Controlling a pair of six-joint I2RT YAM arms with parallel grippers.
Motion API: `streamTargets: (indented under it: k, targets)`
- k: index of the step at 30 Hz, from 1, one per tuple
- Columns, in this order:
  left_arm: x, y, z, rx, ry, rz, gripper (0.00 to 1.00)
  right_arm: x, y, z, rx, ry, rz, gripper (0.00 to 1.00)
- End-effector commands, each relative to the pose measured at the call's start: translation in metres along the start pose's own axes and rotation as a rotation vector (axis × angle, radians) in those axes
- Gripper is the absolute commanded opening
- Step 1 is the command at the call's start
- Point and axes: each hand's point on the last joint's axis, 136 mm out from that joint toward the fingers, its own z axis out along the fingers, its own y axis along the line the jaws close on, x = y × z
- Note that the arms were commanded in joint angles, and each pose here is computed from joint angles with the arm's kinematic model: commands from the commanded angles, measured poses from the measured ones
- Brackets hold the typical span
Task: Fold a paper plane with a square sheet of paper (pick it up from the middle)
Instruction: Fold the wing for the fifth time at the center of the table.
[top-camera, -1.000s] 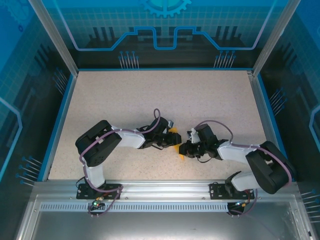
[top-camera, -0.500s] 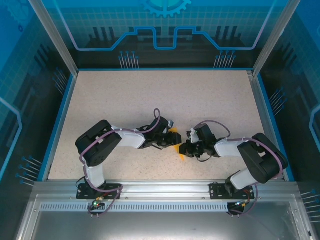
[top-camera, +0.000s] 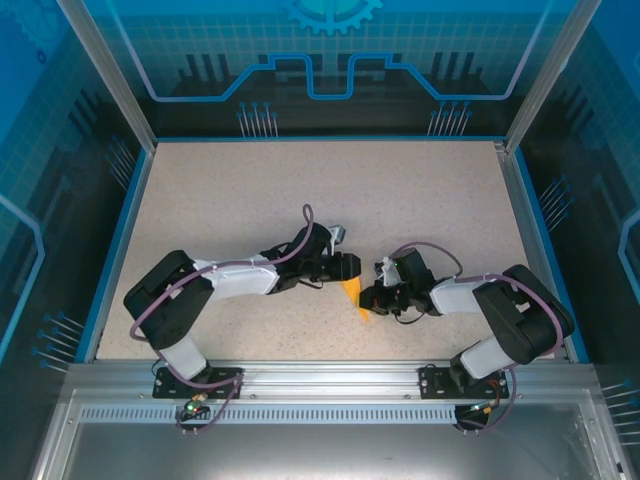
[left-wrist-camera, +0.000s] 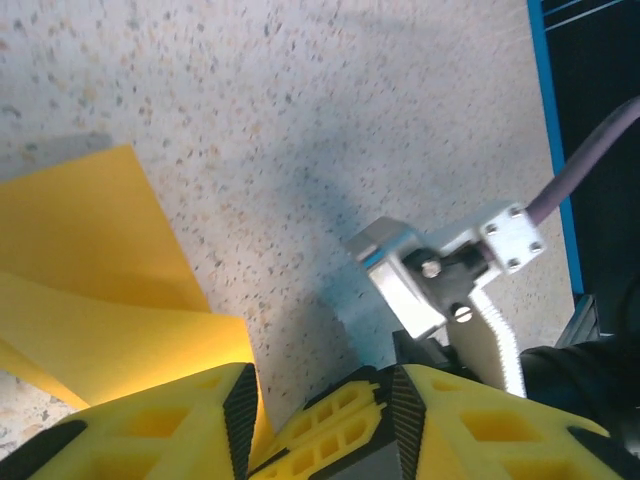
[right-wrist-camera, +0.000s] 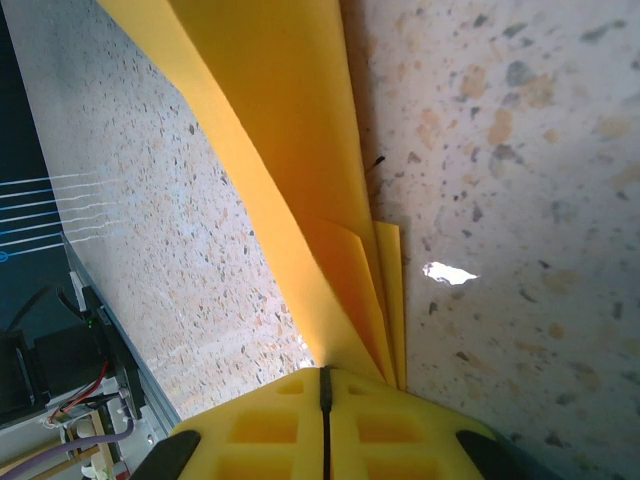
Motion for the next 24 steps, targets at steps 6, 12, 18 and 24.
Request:
streamTargets:
  k: [6, 12, 18, 24]
  targets:
    - [0.006, 0.021, 0.005, -0.046, -0.005, -0.004, 0.41, 0.026, -0.055, 0.004, 0.2, 0.055, 0.085, 0.07]
    - [0.005, 0.027, 0.016, -0.049, 0.001, -0.018, 0.41, 0.027, -0.056, 0.004, 0.206, 0.062, 0.087, 0.07]
    - [0.003, 0.048, 0.025, -0.079, -0.004, -0.051, 0.41, 0.029, -0.057, 0.003, 0.209, 0.062, 0.089, 0.06]
    - [-0.002, 0.063, 0.03, -0.098, -0.005, -0.084, 0.41, 0.031, -0.059, 0.001, 0.223, 0.068, 0.085, 0.07]
